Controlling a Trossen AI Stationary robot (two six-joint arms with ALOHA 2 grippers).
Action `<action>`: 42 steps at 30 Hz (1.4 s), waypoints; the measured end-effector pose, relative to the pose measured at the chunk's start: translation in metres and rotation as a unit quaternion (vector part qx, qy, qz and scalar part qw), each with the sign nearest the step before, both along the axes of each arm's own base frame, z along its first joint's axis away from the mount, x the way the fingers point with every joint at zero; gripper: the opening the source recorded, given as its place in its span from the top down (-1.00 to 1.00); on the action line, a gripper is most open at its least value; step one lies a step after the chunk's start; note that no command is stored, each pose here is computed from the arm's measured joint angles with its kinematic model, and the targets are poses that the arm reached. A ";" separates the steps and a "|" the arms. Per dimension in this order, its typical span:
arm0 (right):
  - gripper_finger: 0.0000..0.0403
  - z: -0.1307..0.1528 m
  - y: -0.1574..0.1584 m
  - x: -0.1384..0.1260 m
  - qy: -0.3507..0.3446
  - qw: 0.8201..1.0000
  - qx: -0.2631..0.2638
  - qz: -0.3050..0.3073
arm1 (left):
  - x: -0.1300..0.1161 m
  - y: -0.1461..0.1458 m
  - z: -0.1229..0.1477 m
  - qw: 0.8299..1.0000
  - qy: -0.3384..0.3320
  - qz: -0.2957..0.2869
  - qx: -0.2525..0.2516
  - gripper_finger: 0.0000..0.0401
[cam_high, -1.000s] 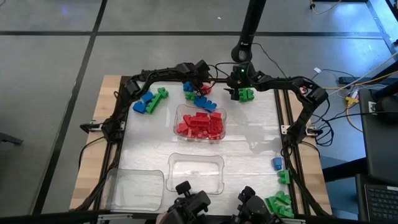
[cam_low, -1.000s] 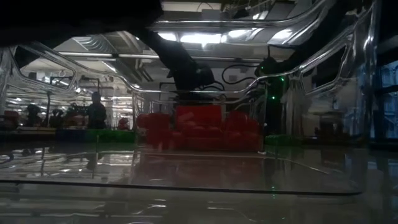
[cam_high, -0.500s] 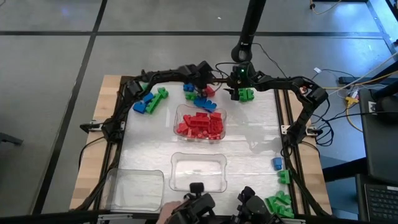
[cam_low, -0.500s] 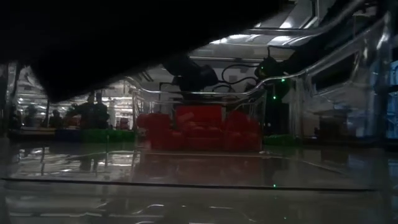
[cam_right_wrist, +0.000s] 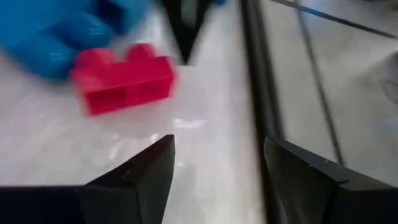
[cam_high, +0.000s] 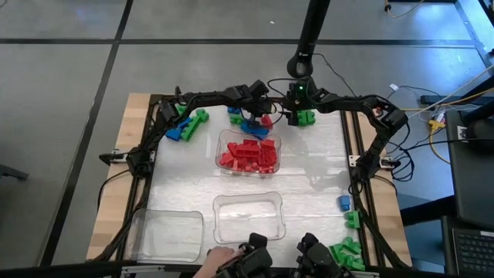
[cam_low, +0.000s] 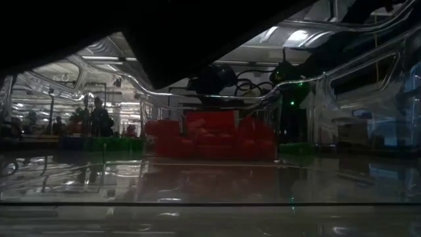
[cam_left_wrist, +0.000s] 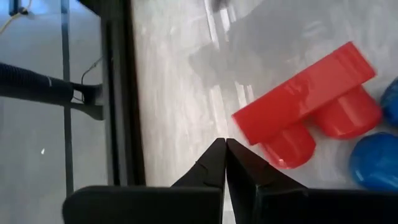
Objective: Sort blocks
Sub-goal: Put the red game piece into the top right transparent bin
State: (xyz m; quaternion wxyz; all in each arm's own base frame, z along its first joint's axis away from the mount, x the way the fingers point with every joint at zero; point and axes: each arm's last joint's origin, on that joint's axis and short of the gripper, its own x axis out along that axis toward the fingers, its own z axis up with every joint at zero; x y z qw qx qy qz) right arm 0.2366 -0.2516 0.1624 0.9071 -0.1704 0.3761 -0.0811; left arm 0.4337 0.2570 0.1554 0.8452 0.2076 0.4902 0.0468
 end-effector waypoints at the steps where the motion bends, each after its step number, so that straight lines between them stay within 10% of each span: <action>1: -0.23 0.001 0.003 -0.001 0.001 1.000 0.013 0.014 | 0.000 0.000 0.000 1.000 -0.002 0.004 -0.002 0.99; 7: -0.23 -0.012 0.021 -0.008 -0.040 0.988 0.112 0.097 | 0.000 0.001 0.000 1.000 -0.003 0.009 -0.005 0.99; 22: -0.23 -0.029 0.035 0.014 -0.070 0.992 0.095 0.049 | -0.012 -0.007 0.006 0.998 0.056 -0.001 -0.043 0.99; 42: -0.23 -0.026 0.015 0.055 -0.009 0.975 0.222 0.004 | -0.011 -0.009 0.002 0.995 0.058 -0.060 -0.049 0.99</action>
